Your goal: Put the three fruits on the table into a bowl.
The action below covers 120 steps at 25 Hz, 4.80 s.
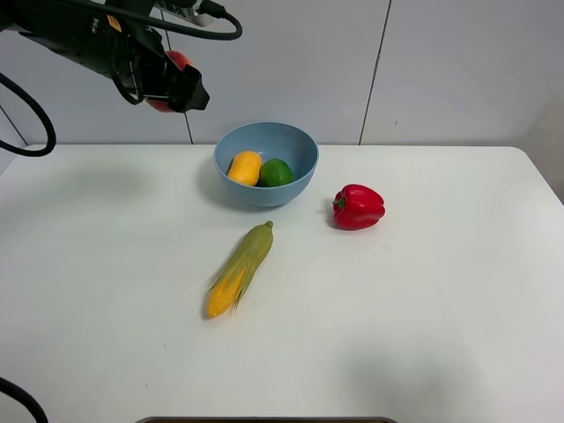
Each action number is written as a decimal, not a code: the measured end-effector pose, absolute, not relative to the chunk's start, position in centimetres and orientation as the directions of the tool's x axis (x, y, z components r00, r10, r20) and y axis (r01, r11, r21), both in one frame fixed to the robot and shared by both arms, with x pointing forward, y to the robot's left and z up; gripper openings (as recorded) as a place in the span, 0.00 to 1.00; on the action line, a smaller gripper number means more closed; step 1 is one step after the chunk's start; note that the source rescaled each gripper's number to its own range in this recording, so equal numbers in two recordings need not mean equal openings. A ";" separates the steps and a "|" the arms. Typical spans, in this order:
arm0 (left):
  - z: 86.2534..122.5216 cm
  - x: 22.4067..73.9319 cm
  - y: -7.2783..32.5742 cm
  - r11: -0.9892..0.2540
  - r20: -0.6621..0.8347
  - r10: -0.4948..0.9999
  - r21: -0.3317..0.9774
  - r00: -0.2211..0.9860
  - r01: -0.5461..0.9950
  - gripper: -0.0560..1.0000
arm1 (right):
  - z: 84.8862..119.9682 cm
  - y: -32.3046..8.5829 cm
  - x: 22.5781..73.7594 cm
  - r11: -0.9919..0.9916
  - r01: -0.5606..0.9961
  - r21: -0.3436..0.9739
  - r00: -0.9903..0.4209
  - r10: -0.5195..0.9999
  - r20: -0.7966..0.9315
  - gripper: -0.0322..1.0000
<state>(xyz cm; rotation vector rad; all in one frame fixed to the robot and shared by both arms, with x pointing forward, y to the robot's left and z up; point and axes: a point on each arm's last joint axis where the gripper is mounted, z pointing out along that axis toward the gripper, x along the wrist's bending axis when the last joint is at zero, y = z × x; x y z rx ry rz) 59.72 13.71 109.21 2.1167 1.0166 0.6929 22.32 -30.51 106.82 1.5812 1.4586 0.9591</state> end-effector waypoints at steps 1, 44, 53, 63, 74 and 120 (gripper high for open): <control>109.3 60.0 13.4 -0.469 0.172 0.811 0.762 0.559 0.446 0.09 | 106.8 -30.5 22.3 -0.052 0.421 0.905 0.063 0.998 0.028 1.00; 94.6 70.5 5.7 -0.522 0.108 0.779 0.659 0.618 0.542 0.09 | 106.8 -30.5 22.3 -0.052 0.421 0.905 0.063 0.998 0.028 1.00; 94.2 70.6 5.6 -0.518 0.109 0.780 0.665 0.616 0.538 0.09 | 106.8 -30.5 22.3 -0.052 0.421 0.905 0.063 0.998 0.028 1.00; 94.2 70.2 4.9 -0.553 0.119 0.743 0.662 0.658 0.505 0.11 | 106.8 -30.5 22.3 -0.052 0.421 0.905 0.063 0.998 0.028 1.00; 94.2 70.1 4.5 -0.565 0.131 0.732 0.664 0.668 0.489 0.97 | 106.8 -30.5 22.3 -0.052 0.421 0.905 0.063 0.998 0.028 1.00; 117.6 62.6 13.8 -0.501 0.247 0.805 0.770 0.539 0.396 0.98 | 106.8 -30.5 22.3 -0.052 0.421 0.905 0.063 0.998 0.028 1.00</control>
